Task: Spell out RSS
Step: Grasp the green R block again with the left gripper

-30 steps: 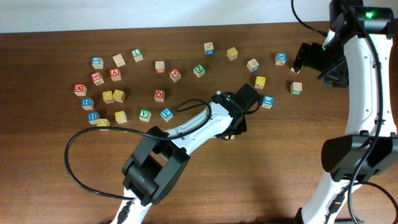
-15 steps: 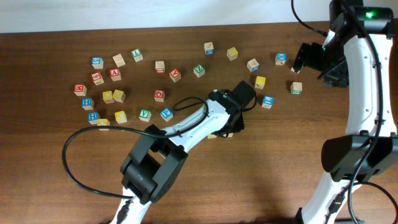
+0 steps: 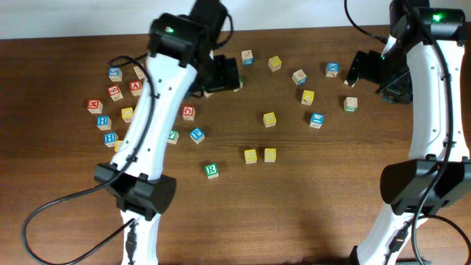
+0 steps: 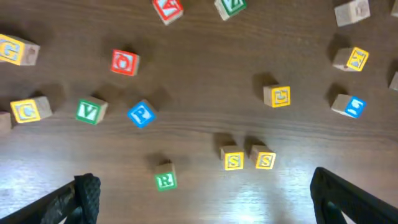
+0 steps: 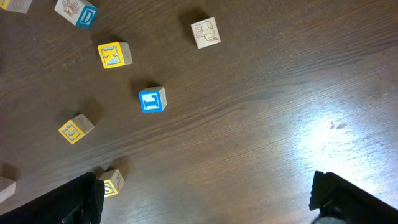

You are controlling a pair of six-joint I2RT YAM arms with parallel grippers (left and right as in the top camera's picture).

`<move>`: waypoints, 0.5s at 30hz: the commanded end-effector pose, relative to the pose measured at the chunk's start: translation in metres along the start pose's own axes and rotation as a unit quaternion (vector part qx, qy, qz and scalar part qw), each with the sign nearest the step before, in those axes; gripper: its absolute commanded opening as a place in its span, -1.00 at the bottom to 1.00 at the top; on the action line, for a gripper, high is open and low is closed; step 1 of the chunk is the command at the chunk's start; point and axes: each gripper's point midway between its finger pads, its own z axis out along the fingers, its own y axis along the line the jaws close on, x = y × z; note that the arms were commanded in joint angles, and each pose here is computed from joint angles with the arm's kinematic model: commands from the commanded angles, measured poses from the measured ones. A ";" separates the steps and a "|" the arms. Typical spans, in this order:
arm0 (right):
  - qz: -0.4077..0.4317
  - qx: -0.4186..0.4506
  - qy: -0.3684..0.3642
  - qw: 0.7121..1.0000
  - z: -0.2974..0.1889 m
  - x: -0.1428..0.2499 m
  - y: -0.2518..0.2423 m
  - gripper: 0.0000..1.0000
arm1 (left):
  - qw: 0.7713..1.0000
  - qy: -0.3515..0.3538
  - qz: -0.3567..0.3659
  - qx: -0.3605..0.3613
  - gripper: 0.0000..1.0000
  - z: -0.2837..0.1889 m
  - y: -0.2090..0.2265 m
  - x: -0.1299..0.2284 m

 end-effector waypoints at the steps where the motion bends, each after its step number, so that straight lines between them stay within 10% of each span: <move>1: 0.006 -0.002 -0.004 1.000 -0.002 -0.002 -0.001 0.96 | 0.997 -0.050 0.042 0.049 0.98 -0.062 0.019 -0.002; 4: 0.006 -0.002 -0.004 1.000 -0.002 -0.002 -0.001 0.96 | 1.000 -0.022 -0.002 -0.022 0.99 -0.076 0.068 0.057; 9: 0.006 -0.002 -0.004 1.000 -0.002 -0.002 -0.001 0.96 | 0.989 0.140 -0.045 -0.027 1.00 0.045 0.085 0.148; 15: 0.006 -0.002 -0.004 1.000 -0.002 -0.002 -0.001 0.96 | 0.989 0.119 -0.088 -0.021 0.75 0.151 0.075 0.189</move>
